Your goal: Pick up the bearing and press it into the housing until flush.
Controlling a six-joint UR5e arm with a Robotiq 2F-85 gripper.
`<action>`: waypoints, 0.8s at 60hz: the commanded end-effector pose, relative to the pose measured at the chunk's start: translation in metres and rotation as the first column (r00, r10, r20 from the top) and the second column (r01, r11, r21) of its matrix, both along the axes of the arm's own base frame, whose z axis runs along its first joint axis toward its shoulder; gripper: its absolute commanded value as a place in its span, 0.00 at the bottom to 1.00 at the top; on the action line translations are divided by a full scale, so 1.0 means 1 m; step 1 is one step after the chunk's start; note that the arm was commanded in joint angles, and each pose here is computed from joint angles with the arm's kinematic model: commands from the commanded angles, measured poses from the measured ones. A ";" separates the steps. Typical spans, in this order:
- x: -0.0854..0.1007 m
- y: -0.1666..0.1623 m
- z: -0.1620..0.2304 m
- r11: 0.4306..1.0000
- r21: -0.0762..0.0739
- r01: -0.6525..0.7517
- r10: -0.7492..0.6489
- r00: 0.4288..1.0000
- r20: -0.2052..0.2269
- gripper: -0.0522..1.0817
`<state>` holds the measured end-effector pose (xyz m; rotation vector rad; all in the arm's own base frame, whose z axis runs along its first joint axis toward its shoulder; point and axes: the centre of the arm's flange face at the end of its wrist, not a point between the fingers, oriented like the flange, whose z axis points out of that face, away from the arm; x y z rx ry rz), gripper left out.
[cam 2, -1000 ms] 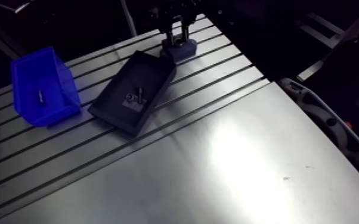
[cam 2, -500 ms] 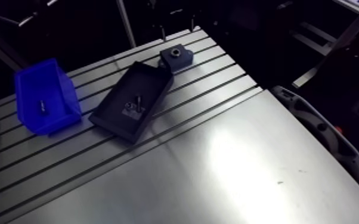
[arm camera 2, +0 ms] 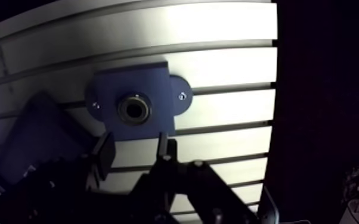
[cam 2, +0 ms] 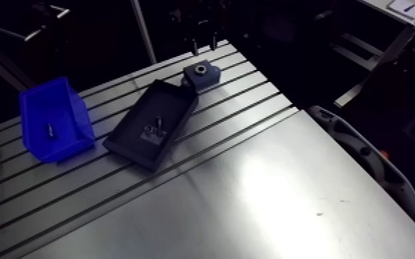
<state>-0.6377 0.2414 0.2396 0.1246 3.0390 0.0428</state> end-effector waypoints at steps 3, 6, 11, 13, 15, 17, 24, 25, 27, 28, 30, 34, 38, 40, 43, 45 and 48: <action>0.003 0.001 -0.007 1.000 -0.019 -0.019 0.019 1.000 0.005 0.97; 0.002 0.000 -0.008 0.999 -0.030 -0.017 0.017 1.000 0.000 0.97; 0.001 -0.002 -0.011 0.999 -0.047 -0.013 0.013 1.000 -0.006 0.98; 0.001 -0.002 -0.013 0.998 -0.054 -0.015 0.015 1.000 -0.007 0.99; 0.001 -0.003 -0.015 0.998 -0.058 -0.015 0.015 1.000 -0.006 0.99; 0.001 -0.003 -0.016 0.998 -0.059 -0.015 0.015 1.000 -0.004 0.99; -0.003 -0.001 -0.021 0.999 -0.037 -0.019 0.018 0.999 -0.033 0.99; -0.003 -0.001 -0.025 0.999 -0.032 -0.019 0.018 0.999 -0.033 0.99; -0.003 -0.001 -0.025 0.999 -0.030 -0.020 0.019 0.999 -0.037 0.99; -0.003 -0.001 -0.025 0.999 -0.030 -0.020 0.019 0.999 -0.037 0.99; -0.004 -0.001 -0.026 0.999 -0.029 -0.021 0.020 0.999 -0.036 0.99; -0.004 -0.001 -0.027 0.999 -0.029 -0.022 0.021 0.999 -0.034 0.99; -0.003 -0.002 -0.029 0.999 -0.030 -0.022 0.021 0.999 -0.033 0.99; -0.003 -0.002 -0.029 0.999 -0.030 -0.022 0.021 0.999 -0.033 0.99; -0.003 -0.001 -0.031 0.999 -0.032 -0.021 0.020 0.999 -0.031 0.99; -0.003 -0.001 -0.033 0.999 -0.034 -0.020 0.019 0.999 -0.027 0.99; -0.003 0.000 -0.035 0.999 -0.035 -0.021 0.020 0.999 -0.025 0.99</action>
